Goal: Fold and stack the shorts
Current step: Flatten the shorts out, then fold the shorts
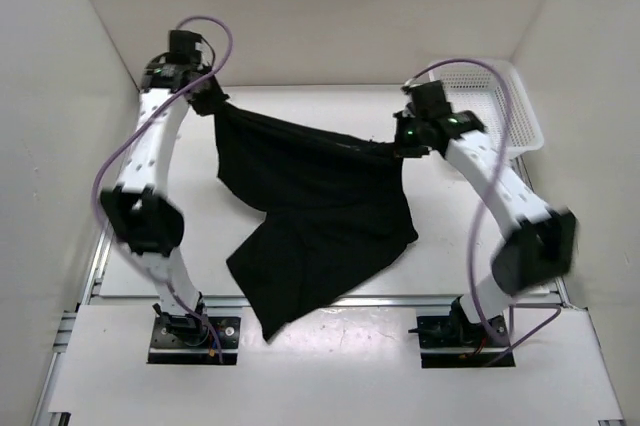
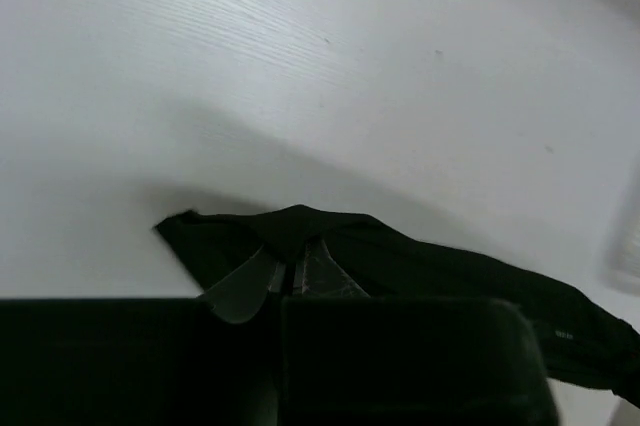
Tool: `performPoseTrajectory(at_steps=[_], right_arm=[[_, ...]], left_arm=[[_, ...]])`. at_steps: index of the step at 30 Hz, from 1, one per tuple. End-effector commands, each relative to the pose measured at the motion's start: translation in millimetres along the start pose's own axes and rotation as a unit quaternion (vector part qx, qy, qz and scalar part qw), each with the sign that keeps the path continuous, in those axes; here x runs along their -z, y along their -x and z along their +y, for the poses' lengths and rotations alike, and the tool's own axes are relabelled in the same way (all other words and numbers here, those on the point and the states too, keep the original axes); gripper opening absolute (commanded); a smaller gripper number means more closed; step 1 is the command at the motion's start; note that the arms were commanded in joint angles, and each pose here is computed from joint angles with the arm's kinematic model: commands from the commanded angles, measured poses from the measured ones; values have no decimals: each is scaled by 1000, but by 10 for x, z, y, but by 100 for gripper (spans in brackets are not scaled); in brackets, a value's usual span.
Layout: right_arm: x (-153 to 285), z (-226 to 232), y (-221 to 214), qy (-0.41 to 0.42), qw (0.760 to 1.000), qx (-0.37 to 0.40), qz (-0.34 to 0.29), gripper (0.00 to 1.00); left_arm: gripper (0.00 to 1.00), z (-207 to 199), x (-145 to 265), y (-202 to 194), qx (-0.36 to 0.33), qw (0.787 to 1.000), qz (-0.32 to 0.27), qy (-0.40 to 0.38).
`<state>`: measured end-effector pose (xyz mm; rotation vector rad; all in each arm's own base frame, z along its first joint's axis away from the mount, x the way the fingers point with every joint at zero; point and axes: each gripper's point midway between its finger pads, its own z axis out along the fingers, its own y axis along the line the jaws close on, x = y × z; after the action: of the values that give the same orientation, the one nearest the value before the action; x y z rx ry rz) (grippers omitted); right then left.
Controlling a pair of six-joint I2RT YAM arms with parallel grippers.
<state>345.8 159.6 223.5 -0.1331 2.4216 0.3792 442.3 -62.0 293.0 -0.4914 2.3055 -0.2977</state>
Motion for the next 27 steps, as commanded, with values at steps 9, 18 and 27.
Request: performPoseTrajectory(at_steps=[9,18,27], right_arm=[[-1814,-638,536,-90,995,-24,48,0],[-1655,-604,569,-63,996,-39,49,0],[-1256,-511,354,-54,996,-51,45,0]], left_arm=[[10,402,-1377,470,-20,997,3,75],[10,376,-1143,459,-20,998,2,54],[10,240,99,38,-14,999,-2,29]])
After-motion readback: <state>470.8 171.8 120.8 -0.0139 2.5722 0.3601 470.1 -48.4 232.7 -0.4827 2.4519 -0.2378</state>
